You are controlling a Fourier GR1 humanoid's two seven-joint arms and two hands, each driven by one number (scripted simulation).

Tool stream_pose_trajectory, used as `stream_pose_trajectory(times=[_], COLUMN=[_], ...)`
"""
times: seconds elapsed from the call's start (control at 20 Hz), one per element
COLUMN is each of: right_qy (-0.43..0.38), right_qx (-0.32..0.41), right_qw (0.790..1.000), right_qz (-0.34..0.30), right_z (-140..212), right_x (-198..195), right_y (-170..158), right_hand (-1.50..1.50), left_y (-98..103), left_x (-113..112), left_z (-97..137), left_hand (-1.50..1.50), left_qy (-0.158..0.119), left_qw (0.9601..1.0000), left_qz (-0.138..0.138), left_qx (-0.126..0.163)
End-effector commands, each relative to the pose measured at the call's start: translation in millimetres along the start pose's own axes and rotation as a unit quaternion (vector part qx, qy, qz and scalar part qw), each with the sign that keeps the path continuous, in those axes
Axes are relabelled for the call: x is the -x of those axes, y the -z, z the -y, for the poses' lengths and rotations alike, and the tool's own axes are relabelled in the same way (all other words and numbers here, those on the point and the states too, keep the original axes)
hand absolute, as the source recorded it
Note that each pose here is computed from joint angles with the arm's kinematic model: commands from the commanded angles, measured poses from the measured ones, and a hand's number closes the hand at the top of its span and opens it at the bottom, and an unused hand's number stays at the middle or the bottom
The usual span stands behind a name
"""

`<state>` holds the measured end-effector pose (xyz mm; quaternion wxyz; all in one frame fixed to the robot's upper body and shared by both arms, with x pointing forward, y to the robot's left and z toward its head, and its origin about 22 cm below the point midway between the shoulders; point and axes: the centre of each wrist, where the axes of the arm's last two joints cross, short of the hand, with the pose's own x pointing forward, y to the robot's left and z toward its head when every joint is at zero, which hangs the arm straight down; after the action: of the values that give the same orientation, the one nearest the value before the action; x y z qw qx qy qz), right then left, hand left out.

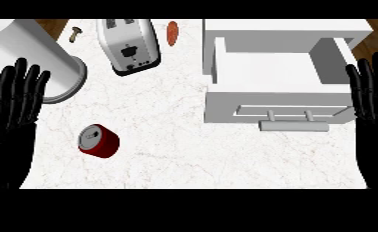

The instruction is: Pick up the can, place it into the drawer and close the drawer

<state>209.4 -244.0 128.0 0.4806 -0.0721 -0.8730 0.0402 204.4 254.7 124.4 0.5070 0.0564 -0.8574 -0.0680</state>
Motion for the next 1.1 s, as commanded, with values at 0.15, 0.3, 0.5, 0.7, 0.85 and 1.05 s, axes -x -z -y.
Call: stream_pose_trajectory(times=[0.15,0.3,0.5,0.7,0.85,1.05], right_qy=[0.016,0.025,0.015,0.019,0.019,0.013], right_qx=[-0.008,0.023,0.017,0.011,0.013,0.010], right_qw=[1.000,0.989,0.985,0.984,0.984,0.984], right_qz=[0.006,-0.145,-0.172,-0.177,-0.178,-0.179], right_z=[-15.2,-8.8,1.3,17.1,4.4,28.1], right_x=[-3.5,28.6,8.9,14.9,8.6,25.9], right_y=[-0.3,-17.1,-17.0,-32.1,-49.0,-38.2], right_hand=[-1.50,-1.50,-1.50,-1.50,-1.50,-1.50], left_y=[-11.6,-33.6,-46.1,-51.0,-60.3,-50.5], left_x=[-19.8,12.6,3.6,-29.3,-22.8,-18.6], left_z=[-6.3,-8.9,-16.7,-15.7,-25.5,-30.1], left_hand=[-1.50,-1.50,-1.50,-1.50,-1.50,-1.50], left_qy=[-0.089,-0.060,-0.063,-0.061,-0.057,-0.080], left_qw=[0.9898,0.9835,0.9780,0.9789,0.9803,0.9793], left_qz=[0.049,-0.126,-0.158,-0.152,-0.152,-0.165], left_qx=[0.100,0.115,0.121,0.123,0.113,0.085])
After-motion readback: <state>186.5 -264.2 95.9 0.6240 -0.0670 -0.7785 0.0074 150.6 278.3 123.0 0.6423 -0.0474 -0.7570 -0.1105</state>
